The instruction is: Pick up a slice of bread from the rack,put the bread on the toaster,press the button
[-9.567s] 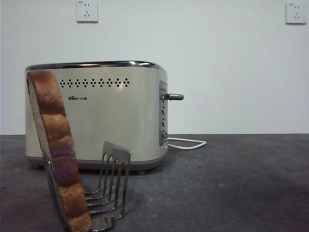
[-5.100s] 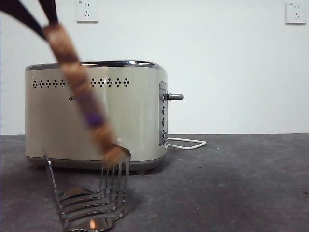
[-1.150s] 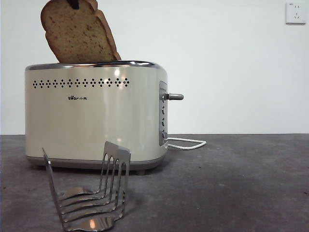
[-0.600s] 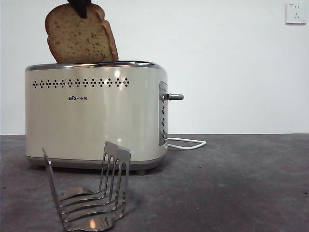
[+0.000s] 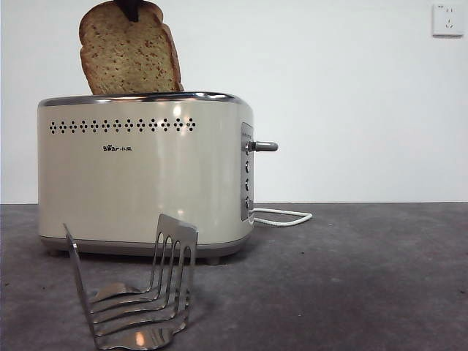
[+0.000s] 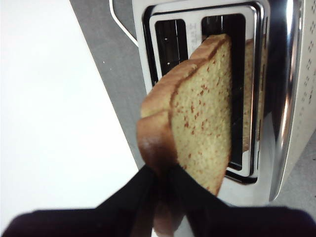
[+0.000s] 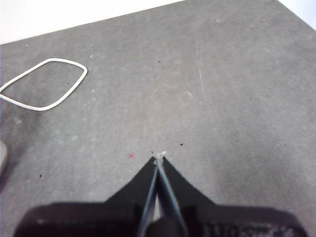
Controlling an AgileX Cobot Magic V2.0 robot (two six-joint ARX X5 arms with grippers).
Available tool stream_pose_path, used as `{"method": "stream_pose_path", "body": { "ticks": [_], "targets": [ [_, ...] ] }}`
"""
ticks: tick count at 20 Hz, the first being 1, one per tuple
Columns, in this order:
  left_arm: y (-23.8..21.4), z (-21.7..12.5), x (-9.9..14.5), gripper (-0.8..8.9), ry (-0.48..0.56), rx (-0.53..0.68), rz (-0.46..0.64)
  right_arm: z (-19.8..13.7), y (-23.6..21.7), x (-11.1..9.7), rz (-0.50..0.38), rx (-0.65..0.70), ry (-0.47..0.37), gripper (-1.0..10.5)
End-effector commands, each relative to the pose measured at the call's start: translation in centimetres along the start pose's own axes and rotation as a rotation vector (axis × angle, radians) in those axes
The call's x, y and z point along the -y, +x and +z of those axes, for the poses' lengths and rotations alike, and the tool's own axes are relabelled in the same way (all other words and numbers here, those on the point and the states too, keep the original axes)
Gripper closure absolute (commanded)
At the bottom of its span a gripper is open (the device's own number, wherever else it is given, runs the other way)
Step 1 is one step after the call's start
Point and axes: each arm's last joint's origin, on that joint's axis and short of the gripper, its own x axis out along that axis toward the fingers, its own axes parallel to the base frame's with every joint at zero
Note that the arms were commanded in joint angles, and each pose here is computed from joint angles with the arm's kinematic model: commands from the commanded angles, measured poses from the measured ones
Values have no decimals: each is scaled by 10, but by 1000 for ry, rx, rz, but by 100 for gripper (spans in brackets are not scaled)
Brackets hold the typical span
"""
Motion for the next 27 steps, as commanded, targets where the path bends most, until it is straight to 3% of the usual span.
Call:
{"method": "stream_pose_path", "body": {
  "ticks": [1, 4, 8, 14, 17, 24, 27],
  "targets": [
    [8, 5, 4, 818, 34, -15, -31, 1, -1, 0, 1, 7, 8, 948],
    [5, 10, 5, 804, 47, 5, -28, 1, -1, 0, 1, 7, 8, 948],
    [3, 14, 6, 617, 50, 29, -29, 1, -1, 0, 2, 7, 7, 948],
    [2, 13, 5, 603, 20, 30, -20, 1, -1, 0, 2, 7, 7, 948],
    [1, 14, 3, 494, 9, 36, -2, 1, -1, 0, 2, 6, 7, 948],
    [1, 13, 3, 497, -56, 36, -1, -1, -1, 0, -2, -13, 4, 948],
    [-7, 9, 3, 500, -185, 44, 14, -1, -1, -2, 60, -19, 6, 949]
  ]
}}
